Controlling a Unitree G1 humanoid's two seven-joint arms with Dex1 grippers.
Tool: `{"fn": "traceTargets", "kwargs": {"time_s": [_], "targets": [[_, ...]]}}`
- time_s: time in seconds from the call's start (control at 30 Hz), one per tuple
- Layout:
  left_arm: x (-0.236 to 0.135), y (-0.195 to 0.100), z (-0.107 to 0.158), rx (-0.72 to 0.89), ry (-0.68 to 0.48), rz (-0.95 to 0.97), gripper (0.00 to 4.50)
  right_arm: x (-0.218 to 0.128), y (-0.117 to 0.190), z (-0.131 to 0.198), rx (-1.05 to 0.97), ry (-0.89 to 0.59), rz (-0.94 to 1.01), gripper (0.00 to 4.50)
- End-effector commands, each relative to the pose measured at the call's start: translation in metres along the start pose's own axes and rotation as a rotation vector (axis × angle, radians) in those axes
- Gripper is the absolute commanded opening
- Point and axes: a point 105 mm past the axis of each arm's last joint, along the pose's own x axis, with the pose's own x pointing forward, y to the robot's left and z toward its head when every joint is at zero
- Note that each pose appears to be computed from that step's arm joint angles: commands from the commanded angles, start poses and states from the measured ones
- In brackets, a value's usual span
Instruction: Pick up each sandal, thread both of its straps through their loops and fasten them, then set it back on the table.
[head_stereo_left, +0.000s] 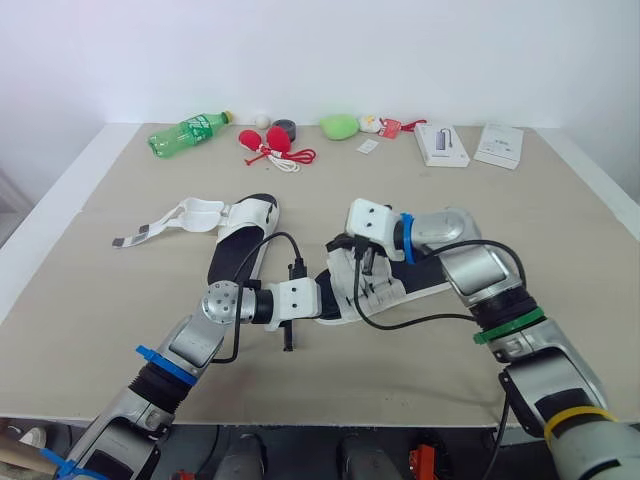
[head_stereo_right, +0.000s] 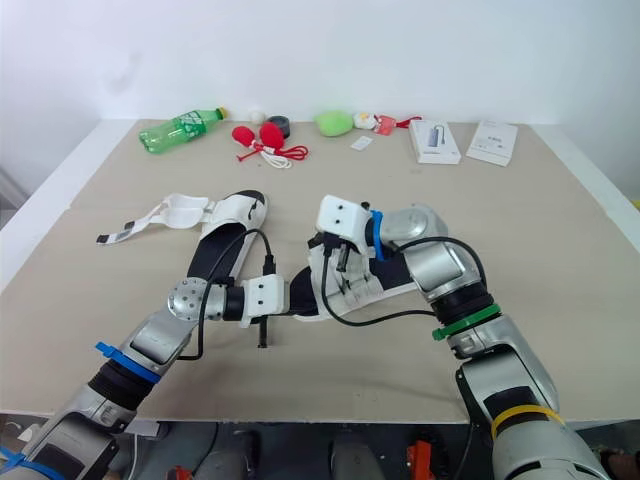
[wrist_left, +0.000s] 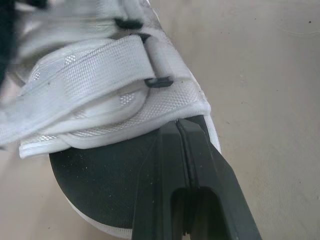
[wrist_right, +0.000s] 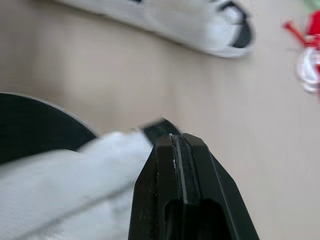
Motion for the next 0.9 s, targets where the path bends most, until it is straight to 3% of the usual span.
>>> {"fn": "traceTargets", "kwargs": {"time_s": [0.03,0.17,0.33,0.4,0.5,0.73,0.8,0.9], "targets": [[0.004,-0.025,-0.029,-0.069,0.099,-0.088,0.0,-0.033,-0.041,0.005,-0.028,-0.033,-0.182,0.03],[0.002,-0.022,-0.028,-0.062,0.094,-0.087,0.0,-0.052,-0.054,-0.004,0.023,-0.054,-0.257,0.03],[0.001,-0.019,-0.026,-0.051,0.087,-0.087,0.0,-0.067,-0.046,-0.02,0.058,-0.049,-0.246,0.03],[-0.002,-0.018,-0.018,-0.066,0.033,-0.097,0.0,-0.073,-0.038,-0.028,0.128,-0.097,-0.206,0.03],[-0.011,-0.017,-0.006,-0.082,-0.049,-0.113,0.0,-0.082,-0.023,-0.037,0.206,-0.152,-0.111,0.85],[-0.047,0.004,0.017,-0.119,-0.199,-0.052,0.0,-0.101,0.0,-0.067,0.206,-0.148,0.048,4.23],[-0.054,0.01,0.021,-0.098,-0.214,-0.034,0.0,-0.1,0.0,-0.073,0.202,-0.151,0.057,4.47],[-0.063,0.018,0.026,-0.054,-0.22,-0.012,1.31,-0.093,-0.008,-0.071,0.179,-0.18,0.048,4.5]]}}
